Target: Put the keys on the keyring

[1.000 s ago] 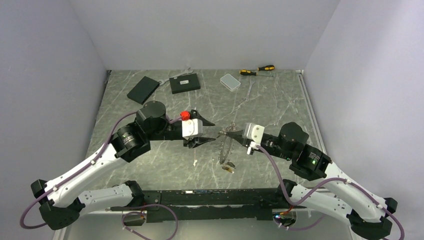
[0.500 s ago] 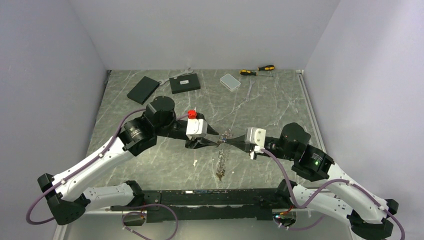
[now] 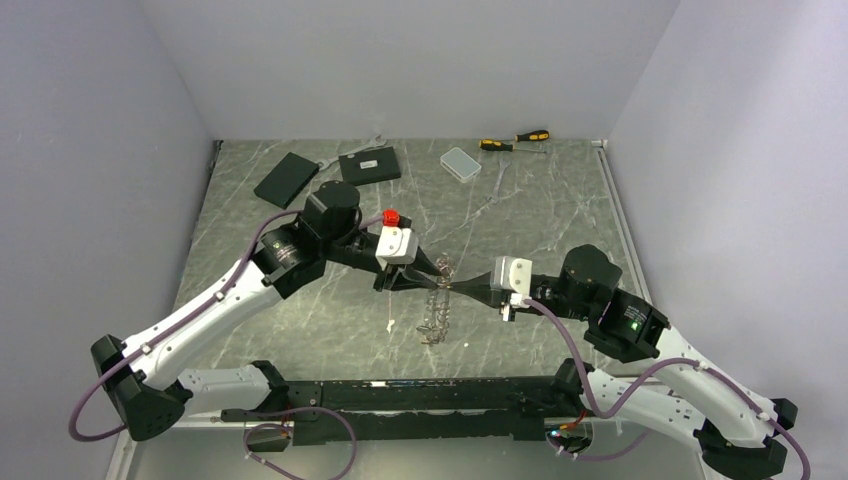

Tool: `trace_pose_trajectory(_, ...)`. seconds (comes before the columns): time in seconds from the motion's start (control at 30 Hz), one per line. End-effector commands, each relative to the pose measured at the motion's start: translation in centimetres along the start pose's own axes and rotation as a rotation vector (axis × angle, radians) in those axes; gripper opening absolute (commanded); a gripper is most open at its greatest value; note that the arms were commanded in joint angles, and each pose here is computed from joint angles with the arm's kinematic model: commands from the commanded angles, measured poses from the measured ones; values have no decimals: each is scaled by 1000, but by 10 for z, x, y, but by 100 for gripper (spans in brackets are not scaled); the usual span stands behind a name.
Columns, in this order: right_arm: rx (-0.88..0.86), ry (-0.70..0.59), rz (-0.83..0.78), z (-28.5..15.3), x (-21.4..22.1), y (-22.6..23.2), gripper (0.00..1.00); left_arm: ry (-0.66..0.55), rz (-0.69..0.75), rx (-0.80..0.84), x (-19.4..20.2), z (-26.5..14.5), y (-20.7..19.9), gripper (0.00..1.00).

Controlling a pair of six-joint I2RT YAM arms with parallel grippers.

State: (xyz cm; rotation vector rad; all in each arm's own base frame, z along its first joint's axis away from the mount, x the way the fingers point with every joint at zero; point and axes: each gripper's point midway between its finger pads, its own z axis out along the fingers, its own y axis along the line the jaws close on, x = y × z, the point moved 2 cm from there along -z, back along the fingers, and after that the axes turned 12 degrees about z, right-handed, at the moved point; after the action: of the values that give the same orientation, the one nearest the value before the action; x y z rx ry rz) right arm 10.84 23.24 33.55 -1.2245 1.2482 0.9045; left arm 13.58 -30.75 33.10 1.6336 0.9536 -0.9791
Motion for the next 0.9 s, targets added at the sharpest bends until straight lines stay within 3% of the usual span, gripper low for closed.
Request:
trace_pose_trajectory(0.0,13,-104,-55,-8,-37,-3,0,-75,48,49,-24,-1,0,29)
trace_pose_trajectory(0.43,10,-95,-60,-7,-37,-4,0,-116,51,128,-29,0,-11,27)
trace_pose_trajectory(0.87,11,-106,-67,-6,-40,-4,0,-96,32,150,-22,2,-12,1)
